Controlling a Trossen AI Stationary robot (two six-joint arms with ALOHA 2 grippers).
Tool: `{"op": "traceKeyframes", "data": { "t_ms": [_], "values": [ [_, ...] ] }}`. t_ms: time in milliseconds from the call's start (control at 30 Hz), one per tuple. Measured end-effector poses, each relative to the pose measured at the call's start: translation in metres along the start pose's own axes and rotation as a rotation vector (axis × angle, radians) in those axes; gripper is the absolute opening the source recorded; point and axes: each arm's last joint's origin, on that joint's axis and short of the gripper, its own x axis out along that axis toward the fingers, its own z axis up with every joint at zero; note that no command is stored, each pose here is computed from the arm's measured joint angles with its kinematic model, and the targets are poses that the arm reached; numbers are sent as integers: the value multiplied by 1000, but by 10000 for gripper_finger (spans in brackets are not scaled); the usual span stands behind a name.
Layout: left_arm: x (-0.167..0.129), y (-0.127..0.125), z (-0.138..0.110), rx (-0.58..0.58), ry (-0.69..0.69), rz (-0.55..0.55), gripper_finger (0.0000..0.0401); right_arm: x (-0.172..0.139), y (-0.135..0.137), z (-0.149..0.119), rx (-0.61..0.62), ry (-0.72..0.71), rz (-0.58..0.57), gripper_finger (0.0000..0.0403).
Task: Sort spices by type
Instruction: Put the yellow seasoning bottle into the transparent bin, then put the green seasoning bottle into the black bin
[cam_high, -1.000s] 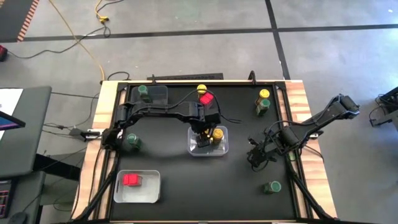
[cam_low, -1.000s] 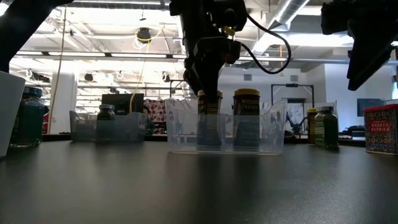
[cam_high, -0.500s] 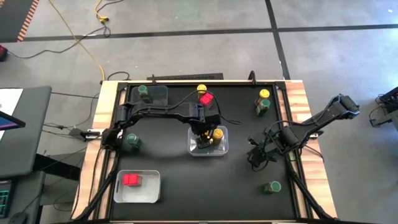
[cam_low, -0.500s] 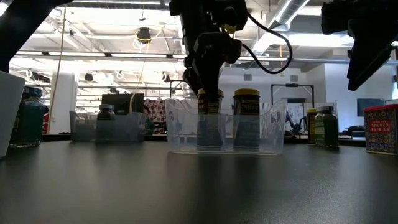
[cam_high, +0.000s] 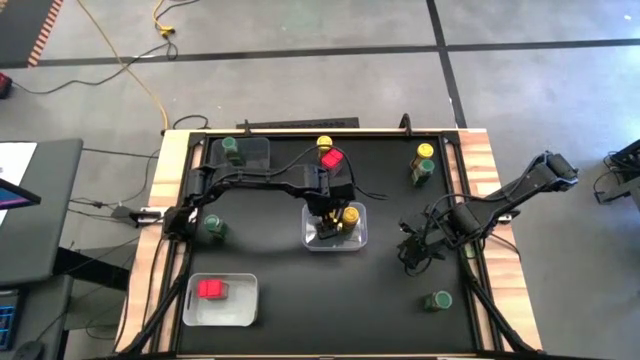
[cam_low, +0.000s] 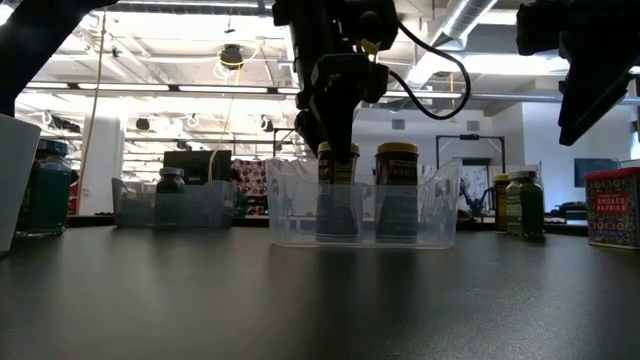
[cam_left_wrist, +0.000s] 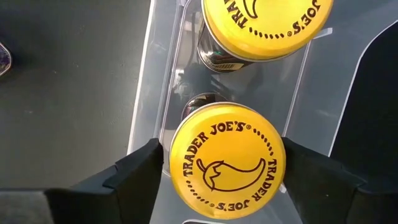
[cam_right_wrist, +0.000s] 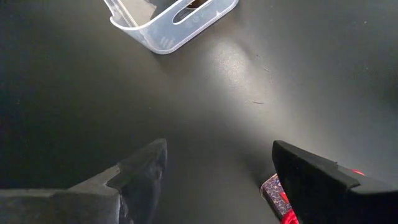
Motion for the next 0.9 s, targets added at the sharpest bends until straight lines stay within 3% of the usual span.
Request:
{"op": "traceKeyframes", "data": {
  "t_ms": [267,600,900],
  "values": [
    [0,2,0,9,0,4,301,0,0,0,0,0,0,317],
    [-22,5,6,24,-9,28,301,0,0,0,0,0,0,317],
    [-42,5,0,-19,80,44,301,0,0,1,-9,-1,-1,317]
  ]
}}
